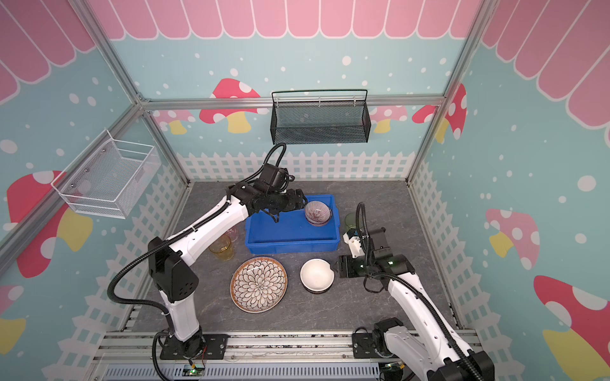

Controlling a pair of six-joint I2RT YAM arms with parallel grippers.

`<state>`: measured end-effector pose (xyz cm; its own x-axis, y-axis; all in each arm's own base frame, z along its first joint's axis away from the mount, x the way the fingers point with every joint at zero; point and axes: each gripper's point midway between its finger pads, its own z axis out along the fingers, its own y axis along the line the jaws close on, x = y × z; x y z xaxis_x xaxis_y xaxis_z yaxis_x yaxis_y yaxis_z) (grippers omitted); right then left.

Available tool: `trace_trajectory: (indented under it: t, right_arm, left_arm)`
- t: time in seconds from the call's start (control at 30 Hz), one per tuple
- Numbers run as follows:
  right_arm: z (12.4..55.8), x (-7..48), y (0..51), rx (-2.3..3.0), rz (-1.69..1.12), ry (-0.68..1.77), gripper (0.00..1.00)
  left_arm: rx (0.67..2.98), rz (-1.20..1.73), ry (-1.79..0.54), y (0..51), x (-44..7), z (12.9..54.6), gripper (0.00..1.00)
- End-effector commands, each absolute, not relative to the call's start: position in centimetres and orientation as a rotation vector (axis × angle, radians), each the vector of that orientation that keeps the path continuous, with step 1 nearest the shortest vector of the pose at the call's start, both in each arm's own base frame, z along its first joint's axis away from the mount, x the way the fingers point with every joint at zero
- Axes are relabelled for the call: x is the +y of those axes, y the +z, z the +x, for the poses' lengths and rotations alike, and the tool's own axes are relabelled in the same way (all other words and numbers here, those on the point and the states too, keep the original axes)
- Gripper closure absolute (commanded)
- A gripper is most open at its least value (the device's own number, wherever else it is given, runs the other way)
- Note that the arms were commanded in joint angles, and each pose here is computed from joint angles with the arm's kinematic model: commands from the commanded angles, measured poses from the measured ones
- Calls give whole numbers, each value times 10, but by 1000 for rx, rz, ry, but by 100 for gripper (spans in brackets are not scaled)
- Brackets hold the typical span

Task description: Place the mixed dishes into the plastic bin

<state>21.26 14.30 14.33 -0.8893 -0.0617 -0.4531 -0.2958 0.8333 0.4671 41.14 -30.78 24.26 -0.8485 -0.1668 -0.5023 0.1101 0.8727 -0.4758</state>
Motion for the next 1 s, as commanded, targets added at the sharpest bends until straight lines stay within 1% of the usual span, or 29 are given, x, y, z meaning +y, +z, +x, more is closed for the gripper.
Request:
trace_trajectory:
  t: [0.0, 0.23, 0.33, 0.63, 0.8, 0.97]
  right_arm:
    - [217, 149, 137, 2601, -217, 730, 38]
    - [217, 166, 120, 2665, -263, 674, 51]
    - [217, 168, 112, 2694, -276, 630, 55]
    - [219, 163, 103, 2722, -262, 545, 58]
    - [221, 163, 101, 2728, -256, 542, 58]
    - [221, 166, 98, 2735, -262, 554, 62]
  left_arm:
    - [2443, -36, -670, 255, -297, 408, 11]
    - [2443, -67, -651, 252, -277, 394, 11]
    - [2449, -89, -649, 247, -270, 390, 11]
    - [2463, -109, -648, 238, -263, 385, 11]
    - [2475, -104, -664, 232, -268, 386, 11]
    - [2493, -100, -680, 225, -272, 387, 11]
